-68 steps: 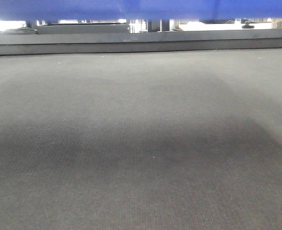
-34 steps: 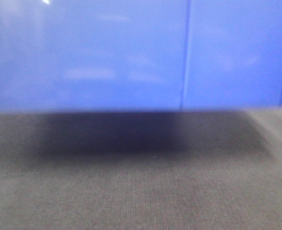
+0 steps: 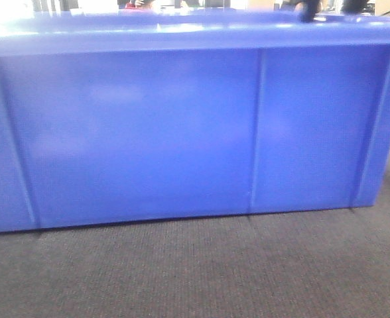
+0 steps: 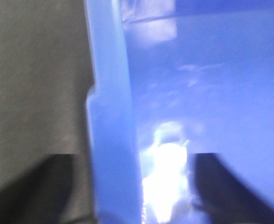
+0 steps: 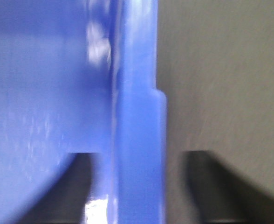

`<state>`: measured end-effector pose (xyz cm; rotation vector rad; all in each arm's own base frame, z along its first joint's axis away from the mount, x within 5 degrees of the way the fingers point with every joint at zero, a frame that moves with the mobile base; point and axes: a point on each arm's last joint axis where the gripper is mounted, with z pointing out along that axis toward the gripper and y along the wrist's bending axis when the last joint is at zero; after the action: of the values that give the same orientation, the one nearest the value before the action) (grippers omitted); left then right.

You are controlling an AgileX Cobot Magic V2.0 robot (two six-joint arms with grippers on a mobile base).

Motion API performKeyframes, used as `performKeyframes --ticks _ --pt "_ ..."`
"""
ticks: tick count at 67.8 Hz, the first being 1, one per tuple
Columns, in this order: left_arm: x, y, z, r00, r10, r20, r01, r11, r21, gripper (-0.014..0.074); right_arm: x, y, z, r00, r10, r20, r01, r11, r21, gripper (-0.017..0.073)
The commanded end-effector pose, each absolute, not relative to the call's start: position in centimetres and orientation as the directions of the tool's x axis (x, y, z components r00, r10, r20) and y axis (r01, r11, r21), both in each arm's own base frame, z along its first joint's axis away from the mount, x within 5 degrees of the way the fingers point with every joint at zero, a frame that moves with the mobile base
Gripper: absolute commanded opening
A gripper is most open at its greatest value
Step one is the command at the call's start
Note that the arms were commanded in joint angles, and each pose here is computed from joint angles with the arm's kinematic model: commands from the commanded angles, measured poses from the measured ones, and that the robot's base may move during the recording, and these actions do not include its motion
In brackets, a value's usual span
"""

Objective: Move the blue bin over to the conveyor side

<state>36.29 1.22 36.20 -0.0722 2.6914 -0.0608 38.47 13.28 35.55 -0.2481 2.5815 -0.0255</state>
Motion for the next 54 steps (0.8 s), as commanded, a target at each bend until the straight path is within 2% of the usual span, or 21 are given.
performKeyframes --ticks 1,2,13,21,25,30,34,41,46,48,54 --pt "35.9 1.1 37.0 -0.888 -0.062 -0.457 -0.037 0.997 -0.064 0.0618 38.2 12.8 36.8 -0.809 -0.199 -0.553 -0.173 0.98 -0.1 0.0562" --pt "35.9 1.1 37.0 -0.889 -0.062 -0.455 -0.037 0.997 -0.064 0.0615 38.1 12.8 36.9 -0.809 -0.199 -0.553 -0.172 0.98 -0.1 0.0581" --pt "34.7 1.0 38.7 -0.866 -0.062 -0.496 -0.033 0.997 -0.067 0.0571 36.7 12.3 38.6 -0.802 -0.19 -0.567 -0.165 0.982 -0.095 0.0559" --pt "32.6 0.7 41.3 -0.826 -0.066 -0.56 -0.024 0.996 -0.081 0.0569 34.9 11.6 41.1 -0.771 -0.176 -0.612 -0.158 0.984 -0.083 0.0557" --pt "31.2 0.7 42.7 -0.8 -0.065 -0.596 -0.021 0.997 -0.081 0.0565 33.8 11.1 42.4 -0.754 -0.168 -0.635 -0.154 0.985 -0.077 0.0526" --pt "29.1 0.6 44.5 -0.764 -0.063 -0.643 -0.016 0.997 -0.079 0.0515 32.1 10.5 44.3 -0.731 -0.155 -0.664 -0.148 0.987 -0.067 0.042" --pt "27.6 0.5 45.1 -0.749 -0.062 -0.66 -0.014 0.997 -0.078 0.0432 30.9 10.0 45.5 -0.708 -0.146 -0.691 -0.146 0.987 -0.059 0.0318" --pt "24.4 0.6 45.7 -0.717 -0.053 -0.695 -0.022 0.998 -0.053 0.0215 28.2 8.9 47.1 -0.677 -0.135 -0.724 -0.143 0.988 -0.051 0.0068" --pt "22.3 0.8 45.6 -0.68 -0.043 -0.732 -0.033 0.999 -0.027 0.0011 26.4 8.2 47.4 -0.669 -0.137 -0.73 -0.138 0.989 -0.059 -0.0097" --pt "21.4 0.8 45.5 -0.664 -0.036 -0.747 -0.039 0.999 -0.014 -0.0043 25.6 7.7 47.3 -0.668 -0.142 -0.731 -0.131 0.989 -0.072 -0.0109" --pt "18.7 0.9 44.6 -0.604 -0.022 -0.797 -0.049 0.999 0.009 0.0011 23.4 6.6 46.7 -0.655 -0.156 -0.74 -0.125 0.987 -0.098 -0.0085"
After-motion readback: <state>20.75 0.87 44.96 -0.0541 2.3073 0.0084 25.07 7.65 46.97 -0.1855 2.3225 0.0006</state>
